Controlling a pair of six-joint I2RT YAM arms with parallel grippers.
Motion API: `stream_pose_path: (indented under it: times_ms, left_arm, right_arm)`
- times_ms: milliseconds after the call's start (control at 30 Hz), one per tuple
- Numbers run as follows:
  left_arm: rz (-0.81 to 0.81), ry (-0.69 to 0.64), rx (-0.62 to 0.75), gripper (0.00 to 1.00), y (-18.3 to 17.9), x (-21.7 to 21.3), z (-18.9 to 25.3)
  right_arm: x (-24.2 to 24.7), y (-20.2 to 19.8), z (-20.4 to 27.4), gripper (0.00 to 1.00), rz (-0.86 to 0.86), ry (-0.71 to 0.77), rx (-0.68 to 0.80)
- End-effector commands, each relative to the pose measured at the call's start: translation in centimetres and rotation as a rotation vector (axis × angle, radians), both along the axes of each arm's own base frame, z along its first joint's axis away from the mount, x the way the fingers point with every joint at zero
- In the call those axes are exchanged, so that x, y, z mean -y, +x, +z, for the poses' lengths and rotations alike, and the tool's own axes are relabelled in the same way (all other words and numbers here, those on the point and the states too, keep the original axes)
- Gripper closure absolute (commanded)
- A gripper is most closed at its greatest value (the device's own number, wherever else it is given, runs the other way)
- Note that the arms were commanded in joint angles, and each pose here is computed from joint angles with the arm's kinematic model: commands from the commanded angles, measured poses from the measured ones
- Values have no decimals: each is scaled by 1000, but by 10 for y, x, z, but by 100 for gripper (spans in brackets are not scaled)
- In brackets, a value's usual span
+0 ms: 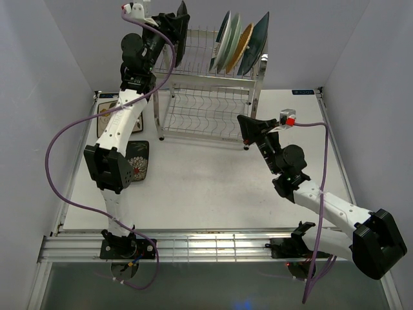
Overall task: Load the plates into the dish rack
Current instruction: Insert the plate into the dish rack.
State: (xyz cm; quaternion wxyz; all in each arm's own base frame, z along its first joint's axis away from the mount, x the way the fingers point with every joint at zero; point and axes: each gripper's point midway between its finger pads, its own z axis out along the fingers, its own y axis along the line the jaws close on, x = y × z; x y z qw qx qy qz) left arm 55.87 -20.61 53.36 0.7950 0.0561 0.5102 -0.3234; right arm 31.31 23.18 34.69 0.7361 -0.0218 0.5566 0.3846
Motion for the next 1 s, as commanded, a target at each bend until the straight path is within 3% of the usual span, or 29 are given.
stream_pose_path:
  times_ms: [0,600,967]
  left_arm:
    - [19,45,-5,29,-14,-13,7]
    - [117,336,111,30,-62,4,-1]
    - [160,496,95,29,-48,33,-16]
  right_arm:
    - [9,-4,19,92,-25,56,51]
    - [4,2,11,92,-17,57,21]
    - [2,4,8,92,-15,59,10]
